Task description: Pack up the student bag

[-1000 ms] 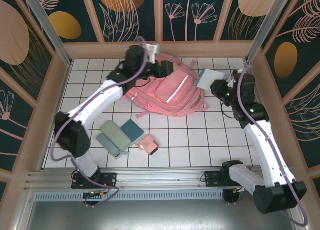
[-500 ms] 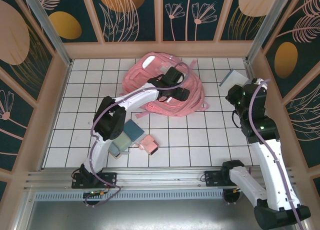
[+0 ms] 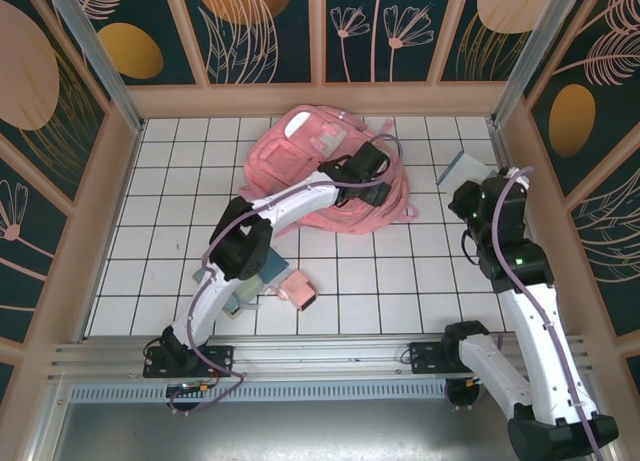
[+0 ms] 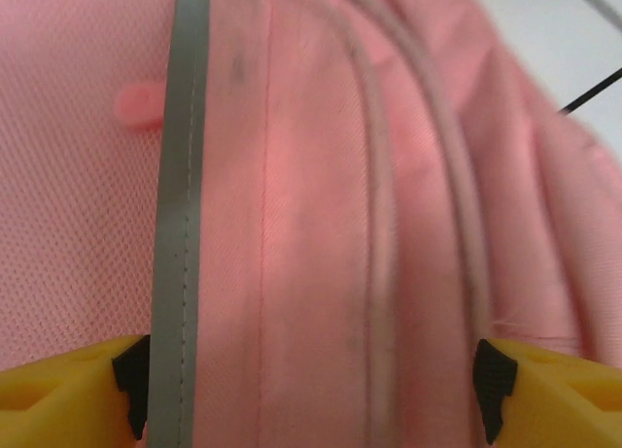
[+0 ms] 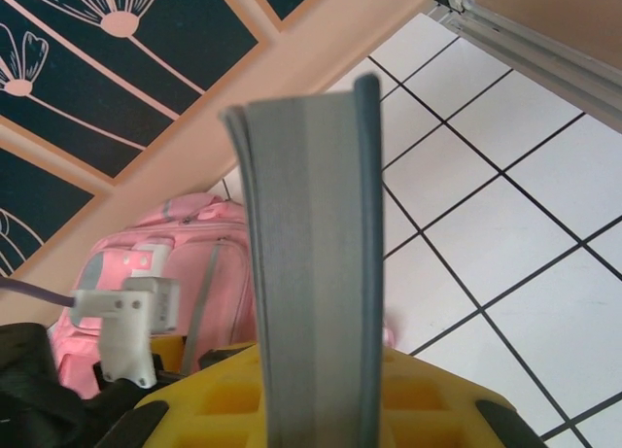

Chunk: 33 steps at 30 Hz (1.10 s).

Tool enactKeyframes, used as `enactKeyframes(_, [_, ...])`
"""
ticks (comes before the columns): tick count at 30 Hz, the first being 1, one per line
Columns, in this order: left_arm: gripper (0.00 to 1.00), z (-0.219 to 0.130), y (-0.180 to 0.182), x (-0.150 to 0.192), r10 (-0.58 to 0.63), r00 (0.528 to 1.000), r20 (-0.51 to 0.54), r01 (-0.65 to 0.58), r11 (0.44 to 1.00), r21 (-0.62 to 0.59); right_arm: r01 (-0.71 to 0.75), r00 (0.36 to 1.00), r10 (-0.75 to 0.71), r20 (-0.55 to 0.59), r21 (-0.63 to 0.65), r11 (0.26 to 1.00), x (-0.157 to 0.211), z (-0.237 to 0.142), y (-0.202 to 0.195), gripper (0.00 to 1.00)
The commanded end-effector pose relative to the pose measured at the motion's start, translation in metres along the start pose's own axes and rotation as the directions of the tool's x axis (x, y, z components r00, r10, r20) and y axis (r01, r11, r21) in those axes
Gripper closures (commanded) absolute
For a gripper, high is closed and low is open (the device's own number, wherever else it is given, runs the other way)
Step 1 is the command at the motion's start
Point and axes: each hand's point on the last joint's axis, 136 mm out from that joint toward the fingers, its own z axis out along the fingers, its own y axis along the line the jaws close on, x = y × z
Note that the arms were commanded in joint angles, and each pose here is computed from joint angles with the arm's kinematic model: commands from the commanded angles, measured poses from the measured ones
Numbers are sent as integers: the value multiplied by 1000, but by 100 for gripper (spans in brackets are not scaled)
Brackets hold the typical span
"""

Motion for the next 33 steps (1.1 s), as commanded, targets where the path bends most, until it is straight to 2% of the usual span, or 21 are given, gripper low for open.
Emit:
enactKeyframes(1, [15,4,16,4,28,999,-17,-30,996,-83,-21,999,24,39,-58,998,-10,-6,10,100])
enactKeyframes(7, [18,14,14,16,21,999,-43,-25,997,-75,-31,999,32,19,-92,995,-4,-5,14,100])
enactKeyframes(13, [30,29,13,34,12,996,-93,-18,998,-65,-38,999,39,5,-112,993,-2,-4,17,100])
enactKeyframes(19, [67,41,5,43,-54,987,-150,62,997,50,-42,999,43,-2,-129,991,-2,-4,22,100])
enactKeyframes(23, [100,34,-1,36,-83,981,-174,110,982,154,-32,999,32,-4,-139,990,-2,-5,24,100])
enactKeyframes(27, [100,-3,0,-2,-103,992,-76,118,967,225,-30,999,31,11,-140,990,-6,-9,23,100])
enactKeyframes(33, [100,-84,39,-78,-235,965,120,193,938,289,-5,999,13,47,-163,987,-12,-16,25,100])
